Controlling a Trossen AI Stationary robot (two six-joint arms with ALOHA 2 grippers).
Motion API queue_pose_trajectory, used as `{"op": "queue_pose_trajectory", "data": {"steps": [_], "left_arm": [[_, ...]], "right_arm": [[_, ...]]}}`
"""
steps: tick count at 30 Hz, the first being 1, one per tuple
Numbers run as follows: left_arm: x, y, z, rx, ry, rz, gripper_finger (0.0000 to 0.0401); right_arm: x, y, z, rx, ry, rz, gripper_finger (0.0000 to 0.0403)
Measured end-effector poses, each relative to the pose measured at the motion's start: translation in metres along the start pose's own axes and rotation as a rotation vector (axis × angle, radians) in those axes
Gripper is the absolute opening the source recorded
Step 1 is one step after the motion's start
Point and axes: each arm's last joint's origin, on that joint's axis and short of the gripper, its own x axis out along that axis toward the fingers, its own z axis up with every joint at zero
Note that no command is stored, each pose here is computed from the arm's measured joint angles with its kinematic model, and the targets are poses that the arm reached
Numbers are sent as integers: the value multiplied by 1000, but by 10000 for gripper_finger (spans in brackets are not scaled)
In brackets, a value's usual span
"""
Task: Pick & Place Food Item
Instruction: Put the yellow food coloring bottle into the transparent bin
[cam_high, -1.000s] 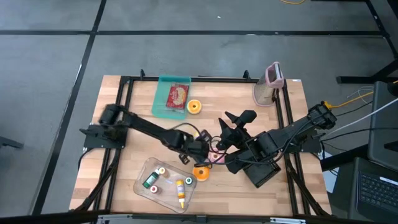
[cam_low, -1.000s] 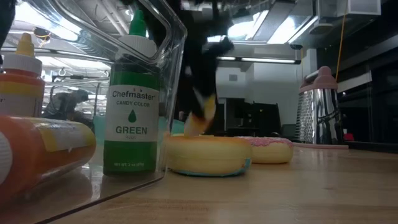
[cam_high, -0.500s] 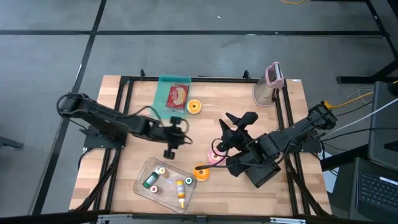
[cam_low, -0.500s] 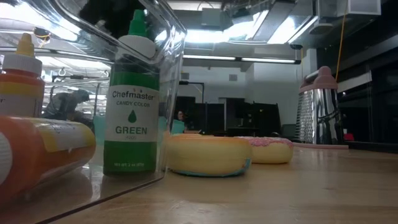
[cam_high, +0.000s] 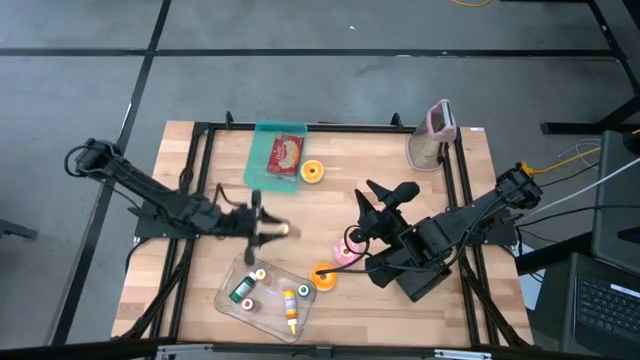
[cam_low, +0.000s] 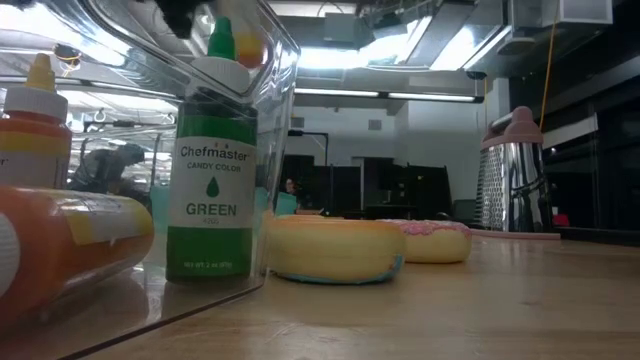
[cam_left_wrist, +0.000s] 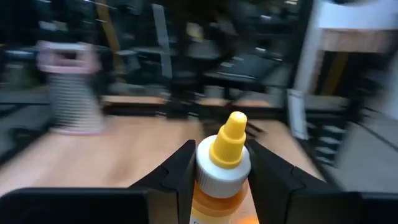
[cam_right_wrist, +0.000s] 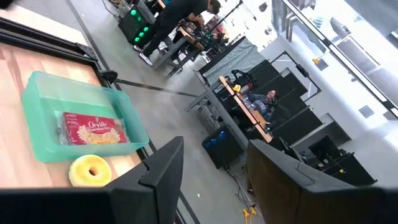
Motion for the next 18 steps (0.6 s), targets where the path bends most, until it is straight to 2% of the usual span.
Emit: {"op": "queue_pose_trajectory", "data": {"steps": [4,8,18], "left_arm": [[-10,-26,-6,-16,35,-153,113],[-17,-49,-18,1,89,-252,113],[-7,-79,-58,11,221,-326,113]], "right_arm": [[0,0,0,-1,5,16,174],[0,0,0,-1,7,22,174],[0,1,0,7,7,22,174]]}}
